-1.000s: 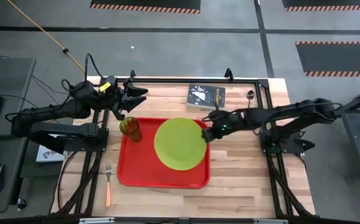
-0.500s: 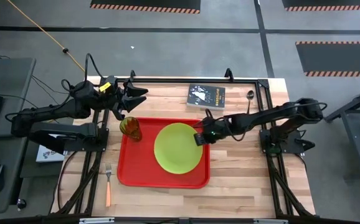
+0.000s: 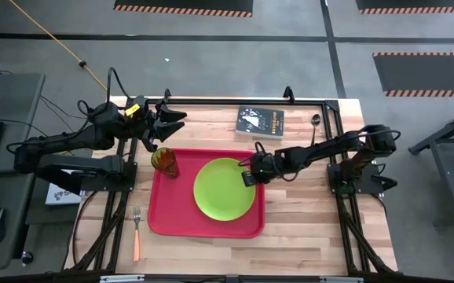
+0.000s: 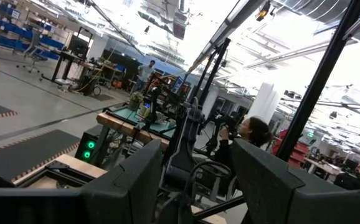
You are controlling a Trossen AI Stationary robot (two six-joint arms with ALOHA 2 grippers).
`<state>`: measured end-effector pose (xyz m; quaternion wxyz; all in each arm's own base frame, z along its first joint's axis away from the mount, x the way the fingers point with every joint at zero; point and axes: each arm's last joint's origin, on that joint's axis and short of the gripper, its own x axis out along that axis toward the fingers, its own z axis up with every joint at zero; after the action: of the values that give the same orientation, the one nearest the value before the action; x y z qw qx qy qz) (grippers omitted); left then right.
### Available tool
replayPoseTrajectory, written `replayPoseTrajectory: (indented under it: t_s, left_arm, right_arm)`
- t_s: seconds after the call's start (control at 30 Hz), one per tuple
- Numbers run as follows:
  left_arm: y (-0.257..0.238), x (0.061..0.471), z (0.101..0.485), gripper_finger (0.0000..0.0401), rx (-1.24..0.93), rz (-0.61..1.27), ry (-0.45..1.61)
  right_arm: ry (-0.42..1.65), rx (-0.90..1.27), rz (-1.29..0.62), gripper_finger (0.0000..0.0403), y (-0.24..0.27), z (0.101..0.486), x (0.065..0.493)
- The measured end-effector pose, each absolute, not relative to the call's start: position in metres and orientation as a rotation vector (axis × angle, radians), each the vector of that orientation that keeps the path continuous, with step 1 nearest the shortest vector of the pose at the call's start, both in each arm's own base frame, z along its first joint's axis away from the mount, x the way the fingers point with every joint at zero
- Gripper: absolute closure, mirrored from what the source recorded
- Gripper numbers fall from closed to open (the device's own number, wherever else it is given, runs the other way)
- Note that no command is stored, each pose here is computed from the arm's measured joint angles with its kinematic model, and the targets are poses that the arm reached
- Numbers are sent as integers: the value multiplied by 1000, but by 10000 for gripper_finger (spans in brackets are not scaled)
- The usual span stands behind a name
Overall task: Pick and place plate/cup/fork/spoon on tray
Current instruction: Put the green plate on the red tray to the right of the green cup
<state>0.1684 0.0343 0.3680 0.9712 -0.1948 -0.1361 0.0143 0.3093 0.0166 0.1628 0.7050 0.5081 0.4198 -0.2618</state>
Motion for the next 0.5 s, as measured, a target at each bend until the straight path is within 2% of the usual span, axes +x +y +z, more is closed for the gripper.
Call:
replayPoseTrajectory:
  t_s: [0.27, 0.5]
  left_arm:
    - [34, 168, 368, 213, -393, 29, -275]
    - [34, 168, 368, 213, -393, 29, -275]
  right_arm:
    - [920, 1137, -617, 391, 16, 162, 309]
    - [913, 1123, -640, 320, 15, 161, 308]
